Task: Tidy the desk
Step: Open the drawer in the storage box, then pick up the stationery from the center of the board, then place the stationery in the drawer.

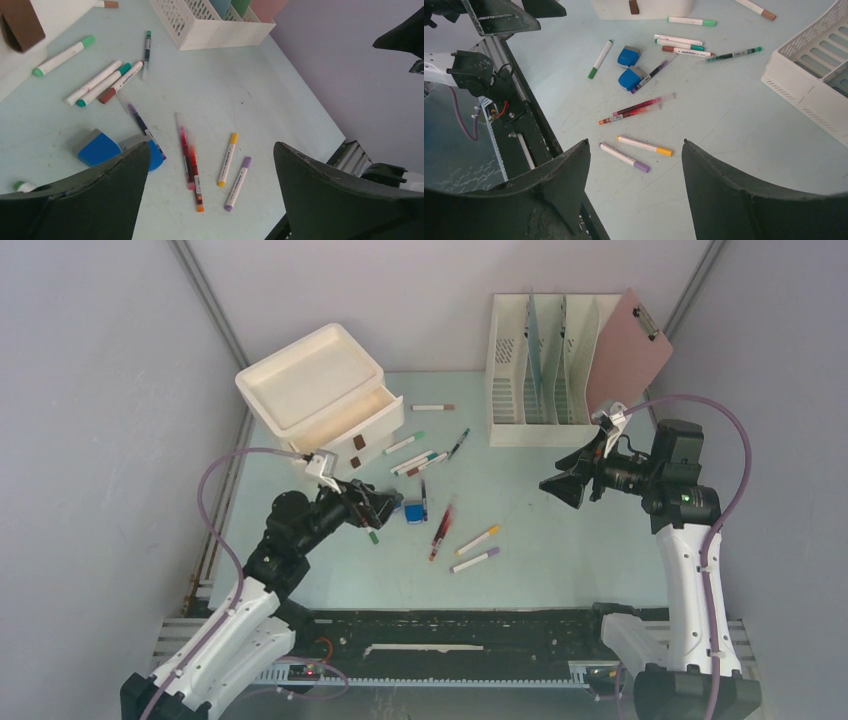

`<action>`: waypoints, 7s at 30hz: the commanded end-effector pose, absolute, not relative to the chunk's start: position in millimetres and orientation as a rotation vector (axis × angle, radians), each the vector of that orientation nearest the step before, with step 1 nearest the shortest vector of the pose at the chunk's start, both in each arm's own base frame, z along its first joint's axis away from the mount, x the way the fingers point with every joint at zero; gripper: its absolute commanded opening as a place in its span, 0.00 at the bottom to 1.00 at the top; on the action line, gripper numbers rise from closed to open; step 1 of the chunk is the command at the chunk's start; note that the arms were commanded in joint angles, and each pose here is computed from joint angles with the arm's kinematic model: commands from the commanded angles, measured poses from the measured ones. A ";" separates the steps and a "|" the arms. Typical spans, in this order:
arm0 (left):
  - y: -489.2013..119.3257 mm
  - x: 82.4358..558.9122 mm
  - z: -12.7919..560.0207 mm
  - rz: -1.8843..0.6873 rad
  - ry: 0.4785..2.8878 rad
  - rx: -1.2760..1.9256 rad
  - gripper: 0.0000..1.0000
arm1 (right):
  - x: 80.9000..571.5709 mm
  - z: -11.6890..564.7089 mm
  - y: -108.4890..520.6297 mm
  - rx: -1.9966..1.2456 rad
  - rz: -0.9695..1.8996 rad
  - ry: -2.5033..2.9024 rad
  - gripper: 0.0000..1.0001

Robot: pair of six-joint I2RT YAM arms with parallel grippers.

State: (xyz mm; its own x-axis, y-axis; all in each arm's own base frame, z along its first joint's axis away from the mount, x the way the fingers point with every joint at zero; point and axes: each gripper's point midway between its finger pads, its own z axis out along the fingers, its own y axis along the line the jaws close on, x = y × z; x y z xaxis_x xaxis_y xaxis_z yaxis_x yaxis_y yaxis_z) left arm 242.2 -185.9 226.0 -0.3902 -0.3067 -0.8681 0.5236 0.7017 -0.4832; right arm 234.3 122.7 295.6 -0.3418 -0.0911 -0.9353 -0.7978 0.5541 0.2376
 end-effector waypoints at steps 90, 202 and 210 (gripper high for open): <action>-179.8 347.0 36.6 0.143 2.194 -0.307 0.68 | 237.0 295.3 122.8 -0.765 0.838 1.770 0.75; -69.4 381.6 309.7 0.070 1.689 -0.085 0.33 | 238.9 294.0 121.3 -0.762 0.831 1.775 0.75; -64.4 389.3 298.4 0.101 1.716 -0.111 0.52 | 238.5 294.0 121.4 -0.762 0.832 1.775 0.75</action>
